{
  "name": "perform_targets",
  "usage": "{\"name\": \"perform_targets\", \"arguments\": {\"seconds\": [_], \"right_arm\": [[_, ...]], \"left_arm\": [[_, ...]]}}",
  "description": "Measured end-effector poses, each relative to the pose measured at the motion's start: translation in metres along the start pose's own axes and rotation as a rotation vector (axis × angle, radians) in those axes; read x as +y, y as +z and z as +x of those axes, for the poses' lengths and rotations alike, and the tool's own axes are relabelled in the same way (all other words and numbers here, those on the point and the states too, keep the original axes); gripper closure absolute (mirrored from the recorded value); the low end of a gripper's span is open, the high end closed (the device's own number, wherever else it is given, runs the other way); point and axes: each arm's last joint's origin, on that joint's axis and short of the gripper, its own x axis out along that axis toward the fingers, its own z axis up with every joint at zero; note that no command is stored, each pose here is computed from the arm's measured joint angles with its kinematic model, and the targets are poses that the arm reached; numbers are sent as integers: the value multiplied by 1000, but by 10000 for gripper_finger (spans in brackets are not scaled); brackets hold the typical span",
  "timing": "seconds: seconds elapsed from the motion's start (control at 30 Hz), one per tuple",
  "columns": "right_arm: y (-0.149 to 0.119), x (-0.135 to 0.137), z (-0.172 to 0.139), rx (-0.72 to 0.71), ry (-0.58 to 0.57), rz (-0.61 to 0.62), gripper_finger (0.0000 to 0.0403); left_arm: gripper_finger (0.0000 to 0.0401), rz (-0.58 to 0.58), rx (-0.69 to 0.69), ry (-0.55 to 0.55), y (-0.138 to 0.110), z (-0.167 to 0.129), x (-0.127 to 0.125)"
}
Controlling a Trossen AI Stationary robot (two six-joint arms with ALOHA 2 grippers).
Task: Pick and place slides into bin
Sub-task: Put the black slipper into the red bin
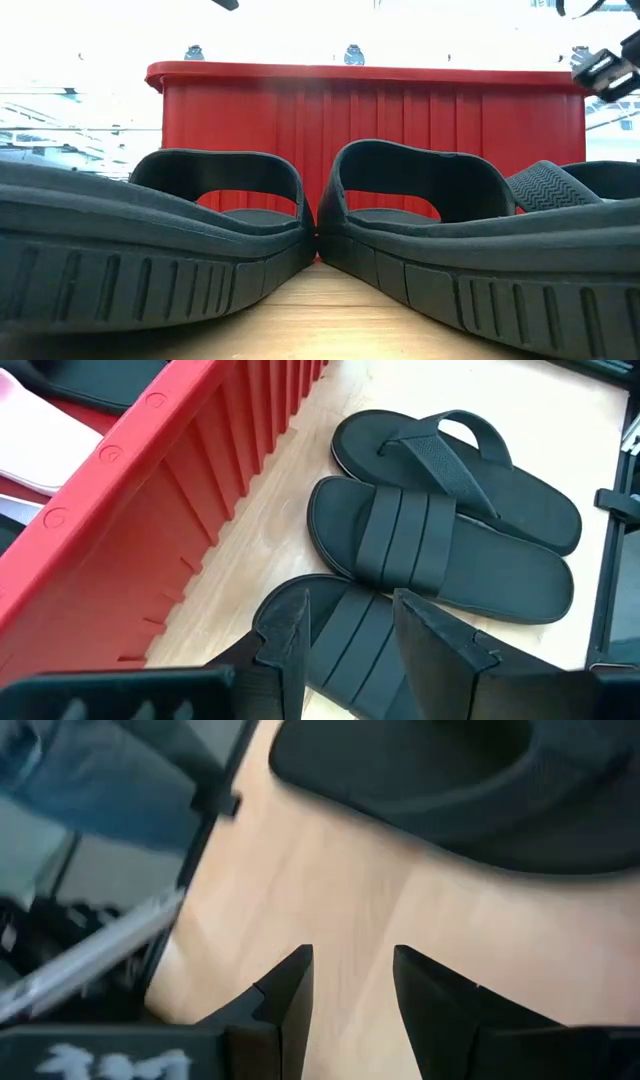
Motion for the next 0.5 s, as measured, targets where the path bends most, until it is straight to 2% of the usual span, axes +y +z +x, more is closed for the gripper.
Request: {"name": "perform_targets", "arguments": {"seconds": [0.33, 0.5], "right_arm": [[-5, -18, 46, -364, 9, 62, 273], [-20, -23, 61, -389, -10, 93, 273]], "left_arm": [[261, 41, 2, -9, -2, -1, -2], [261, 41, 2, -9, -2, -1, -2]]}}
